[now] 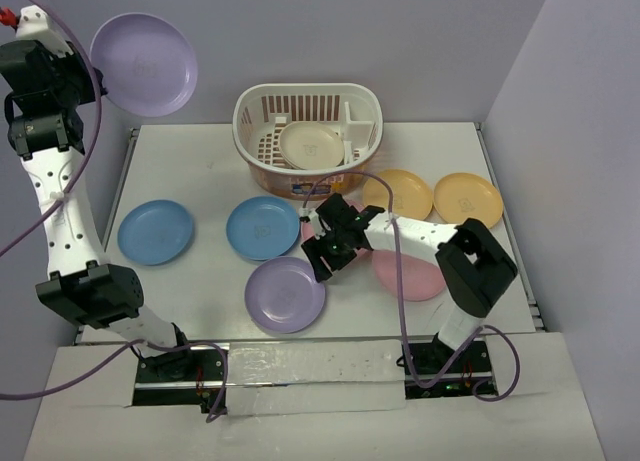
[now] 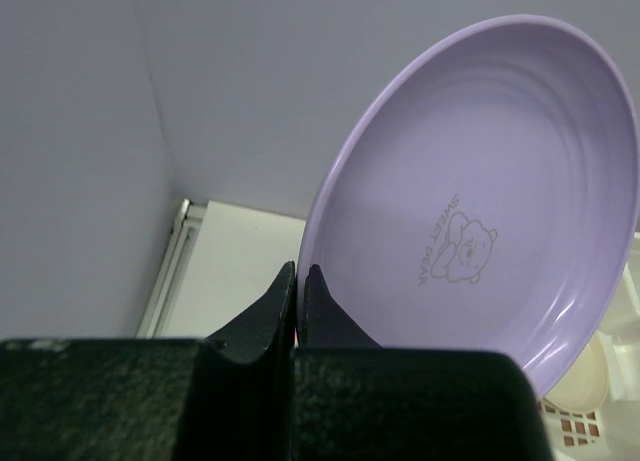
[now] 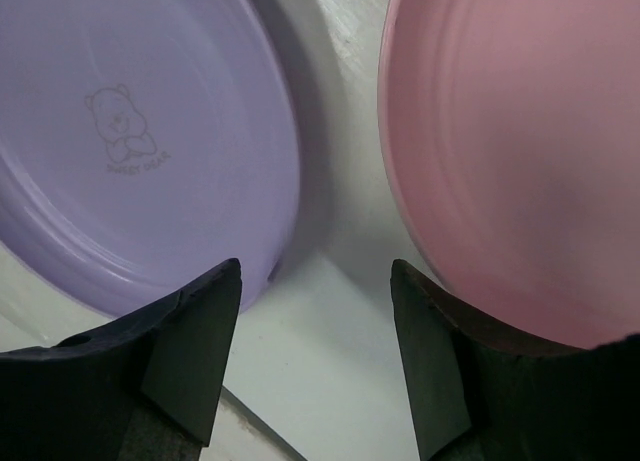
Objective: Place the plates into the plastic bin on the countertop
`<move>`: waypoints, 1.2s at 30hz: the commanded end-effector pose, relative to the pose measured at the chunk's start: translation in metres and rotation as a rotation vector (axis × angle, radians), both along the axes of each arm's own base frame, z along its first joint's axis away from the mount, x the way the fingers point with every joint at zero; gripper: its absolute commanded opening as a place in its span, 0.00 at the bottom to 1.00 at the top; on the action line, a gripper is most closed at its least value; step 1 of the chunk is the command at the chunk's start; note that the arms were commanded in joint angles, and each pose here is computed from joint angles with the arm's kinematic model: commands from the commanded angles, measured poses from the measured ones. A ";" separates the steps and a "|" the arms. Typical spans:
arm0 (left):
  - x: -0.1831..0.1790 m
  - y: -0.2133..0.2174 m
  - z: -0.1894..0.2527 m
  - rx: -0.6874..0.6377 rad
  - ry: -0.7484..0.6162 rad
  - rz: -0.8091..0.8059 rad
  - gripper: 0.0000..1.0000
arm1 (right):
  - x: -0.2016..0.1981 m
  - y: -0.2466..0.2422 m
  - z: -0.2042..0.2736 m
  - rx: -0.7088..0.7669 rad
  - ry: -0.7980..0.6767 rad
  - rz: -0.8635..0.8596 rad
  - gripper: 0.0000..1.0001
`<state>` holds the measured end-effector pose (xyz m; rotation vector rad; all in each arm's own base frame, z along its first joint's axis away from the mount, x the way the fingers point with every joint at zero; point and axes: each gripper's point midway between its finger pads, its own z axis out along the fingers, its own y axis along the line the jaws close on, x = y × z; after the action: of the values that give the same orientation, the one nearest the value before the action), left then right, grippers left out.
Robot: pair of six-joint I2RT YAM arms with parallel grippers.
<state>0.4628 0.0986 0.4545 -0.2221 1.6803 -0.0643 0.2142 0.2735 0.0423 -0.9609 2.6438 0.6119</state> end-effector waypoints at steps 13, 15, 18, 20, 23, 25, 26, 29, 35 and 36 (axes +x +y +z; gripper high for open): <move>0.005 -0.029 0.011 -0.021 -0.050 -0.071 0.00 | -0.009 0.037 -0.019 -0.028 0.046 0.071 0.39; 0.007 -0.033 0.008 -0.022 -0.043 -0.080 0.00 | -0.012 0.037 -0.017 -0.026 0.054 0.080 0.20; 0.011 -0.041 0.004 -0.021 -0.036 -0.101 0.00 | -0.012 0.037 -0.004 -0.004 0.031 0.097 0.02; 0.014 -0.049 0.002 -0.021 -0.034 -0.128 0.00 | -0.017 0.033 0.004 0.008 0.029 0.109 0.00; 0.026 -0.077 -0.002 -0.017 -0.016 -0.201 0.00 | -0.017 0.026 0.034 0.067 -0.027 0.125 0.00; 0.037 -0.100 -0.007 -0.004 0.000 -0.238 0.00 | -0.009 0.019 0.057 0.120 -0.060 0.111 0.00; 0.044 -0.114 -0.011 0.003 0.009 -0.260 0.00 | -0.005 0.015 0.072 0.153 -0.085 0.102 0.00; 0.070 -0.163 -0.028 0.013 0.033 -0.310 0.00 | 0.016 0.001 0.119 0.249 -0.175 0.045 0.00; 0.121 -0.225 -0.084 -0.032 0.085 -0.341 0.00 | 0.077 -0.050 0.198 0.325 -0.400 -0.171 0.00; 0.129 -0.236 -0.095 -0.030 0.093 -0.342 0.00 | 0.090 -0.063 0.206 0.319 -0.432 -0.221 0.00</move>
<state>0.5598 -0.1174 0.3591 0.1038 1.8676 -0.3557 0.2649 0.2390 0.1886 -0.7620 2.2932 0.7252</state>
